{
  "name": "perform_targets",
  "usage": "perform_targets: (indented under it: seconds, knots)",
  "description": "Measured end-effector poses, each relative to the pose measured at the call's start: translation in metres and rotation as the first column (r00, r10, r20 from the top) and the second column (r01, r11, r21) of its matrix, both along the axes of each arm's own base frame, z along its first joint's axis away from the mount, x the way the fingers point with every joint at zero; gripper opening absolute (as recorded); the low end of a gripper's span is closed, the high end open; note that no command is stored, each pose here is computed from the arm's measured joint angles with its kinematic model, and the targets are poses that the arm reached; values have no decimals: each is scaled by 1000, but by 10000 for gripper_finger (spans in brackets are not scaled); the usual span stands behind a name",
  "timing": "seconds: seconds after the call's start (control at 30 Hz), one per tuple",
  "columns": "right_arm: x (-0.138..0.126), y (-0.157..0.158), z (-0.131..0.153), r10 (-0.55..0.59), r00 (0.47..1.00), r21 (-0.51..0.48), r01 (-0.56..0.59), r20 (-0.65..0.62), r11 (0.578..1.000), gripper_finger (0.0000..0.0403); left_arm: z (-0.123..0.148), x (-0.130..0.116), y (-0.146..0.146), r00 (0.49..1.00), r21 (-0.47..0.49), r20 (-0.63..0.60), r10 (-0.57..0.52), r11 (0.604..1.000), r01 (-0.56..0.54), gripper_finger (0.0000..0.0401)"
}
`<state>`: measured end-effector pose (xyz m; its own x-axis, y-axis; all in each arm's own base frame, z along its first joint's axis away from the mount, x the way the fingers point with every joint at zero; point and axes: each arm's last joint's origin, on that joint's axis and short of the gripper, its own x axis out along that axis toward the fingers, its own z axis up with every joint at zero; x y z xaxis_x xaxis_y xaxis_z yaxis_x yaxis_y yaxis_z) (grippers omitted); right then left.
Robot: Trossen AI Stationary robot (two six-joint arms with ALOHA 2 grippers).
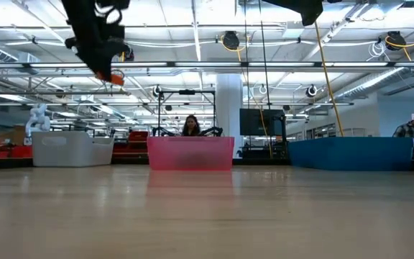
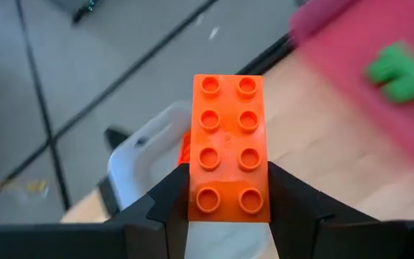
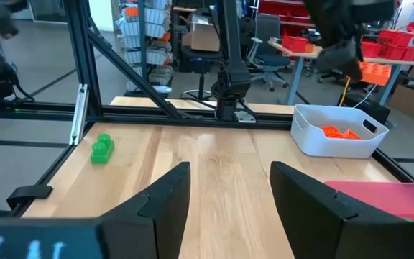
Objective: Sort & place blocks by color
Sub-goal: Put the orange game piece into the white bin
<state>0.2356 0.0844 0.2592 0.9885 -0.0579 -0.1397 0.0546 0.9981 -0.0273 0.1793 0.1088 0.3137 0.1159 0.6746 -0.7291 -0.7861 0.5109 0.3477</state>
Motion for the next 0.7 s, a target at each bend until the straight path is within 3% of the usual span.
perform_targets:
  seconds: [0.33, 0.7]
  knots:
    - [0, 0, -2, 0, 1000, -7, 0, -17, 1000, 187, -32, -20, 54, 962, -165, -204, 184, 962, -219, 156]
    - [0, 0, -3, 0, 1000, -12, 0, -29, 1000, 187, -63, -15, 67, 931, -238, -336, 146, 942, -234, 158]
